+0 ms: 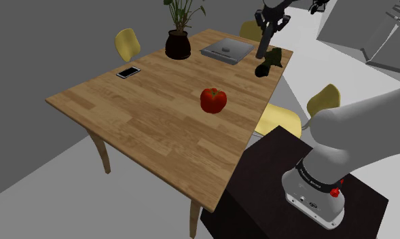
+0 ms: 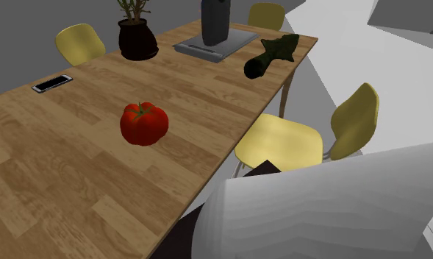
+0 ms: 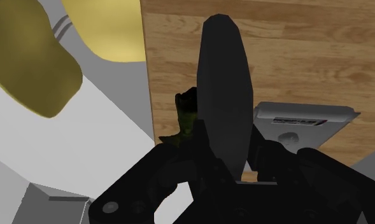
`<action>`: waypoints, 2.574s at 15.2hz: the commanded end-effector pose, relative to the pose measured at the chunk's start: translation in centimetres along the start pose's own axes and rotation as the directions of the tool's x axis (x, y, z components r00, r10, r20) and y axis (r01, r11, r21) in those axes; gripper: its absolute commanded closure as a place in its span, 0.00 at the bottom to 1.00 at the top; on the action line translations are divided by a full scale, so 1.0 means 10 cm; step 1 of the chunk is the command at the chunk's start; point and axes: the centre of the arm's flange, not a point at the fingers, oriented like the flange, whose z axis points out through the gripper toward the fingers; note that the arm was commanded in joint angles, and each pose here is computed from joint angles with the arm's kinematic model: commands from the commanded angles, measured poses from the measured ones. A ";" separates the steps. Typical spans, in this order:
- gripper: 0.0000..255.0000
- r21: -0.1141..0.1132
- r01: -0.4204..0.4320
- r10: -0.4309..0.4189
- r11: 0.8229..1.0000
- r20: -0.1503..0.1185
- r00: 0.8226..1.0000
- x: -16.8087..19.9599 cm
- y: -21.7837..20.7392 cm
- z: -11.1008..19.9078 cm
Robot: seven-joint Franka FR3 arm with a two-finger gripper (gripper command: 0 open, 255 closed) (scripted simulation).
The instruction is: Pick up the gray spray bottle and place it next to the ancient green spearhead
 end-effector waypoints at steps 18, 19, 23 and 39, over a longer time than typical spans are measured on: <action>1.00 0.000 0.000 0.000 1.000 0.000 1.000 1.20 -0.18 0.04; 1.00 0.000 0.000 0.000 1.000 0.000 1.000 1.31 -0.21 0.11; 1.00 0.000 0.000 0.000 1.000 0.000 1.000 1.76 -0.30 0.37; 1.00 0.000 0.000 0.000 1.000 0.000 1.000 2.70 -0.52 1.31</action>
